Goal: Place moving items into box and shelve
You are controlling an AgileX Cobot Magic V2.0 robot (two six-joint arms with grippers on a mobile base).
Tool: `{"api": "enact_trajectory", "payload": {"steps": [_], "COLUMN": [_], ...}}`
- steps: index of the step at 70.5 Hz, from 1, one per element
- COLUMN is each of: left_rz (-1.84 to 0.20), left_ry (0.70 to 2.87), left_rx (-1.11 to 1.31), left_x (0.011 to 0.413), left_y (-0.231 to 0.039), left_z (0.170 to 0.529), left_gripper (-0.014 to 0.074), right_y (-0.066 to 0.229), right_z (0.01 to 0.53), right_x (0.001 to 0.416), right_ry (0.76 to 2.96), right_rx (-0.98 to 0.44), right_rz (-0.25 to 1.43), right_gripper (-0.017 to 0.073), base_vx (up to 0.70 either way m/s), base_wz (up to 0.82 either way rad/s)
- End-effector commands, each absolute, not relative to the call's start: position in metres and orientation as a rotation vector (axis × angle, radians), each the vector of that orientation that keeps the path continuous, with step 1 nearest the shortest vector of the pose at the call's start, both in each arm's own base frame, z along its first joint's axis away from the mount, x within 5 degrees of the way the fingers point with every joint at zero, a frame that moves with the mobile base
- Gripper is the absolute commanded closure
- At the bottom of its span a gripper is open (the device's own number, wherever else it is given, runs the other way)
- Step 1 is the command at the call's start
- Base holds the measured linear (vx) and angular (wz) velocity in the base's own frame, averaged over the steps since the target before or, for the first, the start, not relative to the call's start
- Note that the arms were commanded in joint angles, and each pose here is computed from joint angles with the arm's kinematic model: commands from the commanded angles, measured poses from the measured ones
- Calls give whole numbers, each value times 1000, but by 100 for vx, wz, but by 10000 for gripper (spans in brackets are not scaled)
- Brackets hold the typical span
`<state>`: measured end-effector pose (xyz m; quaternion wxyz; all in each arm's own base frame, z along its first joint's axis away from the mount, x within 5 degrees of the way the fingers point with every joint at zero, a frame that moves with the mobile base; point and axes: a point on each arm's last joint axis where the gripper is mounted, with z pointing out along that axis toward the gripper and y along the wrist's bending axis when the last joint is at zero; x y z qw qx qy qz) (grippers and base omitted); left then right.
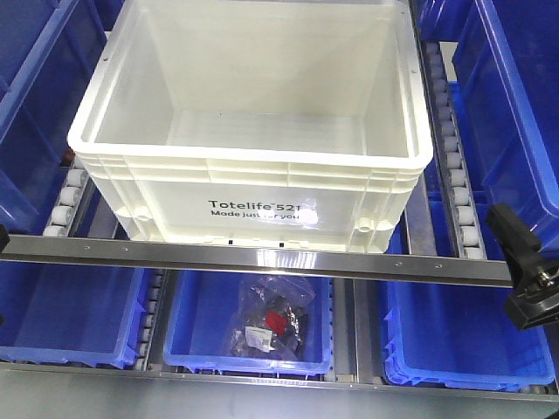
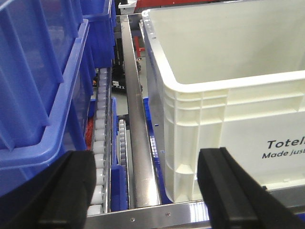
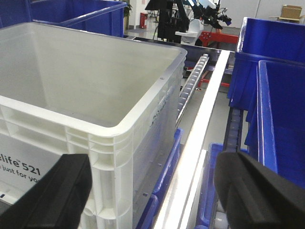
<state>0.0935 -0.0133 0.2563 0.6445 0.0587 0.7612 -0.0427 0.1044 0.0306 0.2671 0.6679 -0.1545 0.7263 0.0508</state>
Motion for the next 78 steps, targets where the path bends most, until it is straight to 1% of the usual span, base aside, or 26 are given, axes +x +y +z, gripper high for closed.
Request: {"api": "enact_trajectory", "payload": {"steps": [1,5,7,10,12,14,15,16,17,18,19,20,21,22,23,24,25,38,78], "left_rz": [-93,-95,-96,-99,-101,-102,-102,-103,-103,-103,-103,-103,-103,-103,-102,-102,-102,-110,-91], "left_ry": [1644,1652,1659,1671,1678,1682,1683,1685,1686,1687,1689,1690,1691,1691,1692,1692,1692,1725,1720], "left_rx": [93,96,98,102,104,105,106,106,107,107,108,109,110,110,112,112,112,123,140], "left_x": [95,95,95,95,95,95,95,95,95,95,95,95,95,95,95,95,95,94,94], "left_y": [-11,-11,-12,-12,-12,-12,-12,-12,-12,-12,-13,-13,-13,-13,-13,-13,-13,-14,-13], "left_z": [271,271,270,269,268,268,268,268,267,267,267,267,267,267,267,267,267,264,264], "left_gripper": [28,36,54,108,168,228,279,315,372,391,470,490,548,587,622,624,623,621,621], "right_y": [31,31,31,31,31,31,31,31,31,31,31,31,31,31,31,31,31,31,31], "right_z": [285,285,285,285,285,285,285,285,285,285,285,285,285,285,285,285,285,285,285], "right_x": [105,105,105,105,105,105,105,105,105,105,105,105,105,105,105,105,105,105,105], "right_ry": [1527,1525,1524,1524,1524,1524,1524,1524,1524,1524,1524,1524,1524,1524,1524,1524,1524,1525,1525], "right_rx": [-335,-335,-335,-335,-335,-335,-335,-335,-335,-335,-334,-334,-334,-334,-334,-334,-333,-333,-333], "right_rz": [114,113,113,113,113,113,113,113,113,113,114,114,114,114,114,114,115,115,115], "right_gripper": [-15,-10,0,42,91,157,188,239,274,311,368,406,446,505,544,581,582,575,574], "base_vx": [0,0,0,0,0,0,0,0,0,0,0,0,0,0,0,0,0,0,0], "base_wz": [0,0,0,0,0,0,0,0,0,0,0,0,0,0,0,0,0,0,0]}}
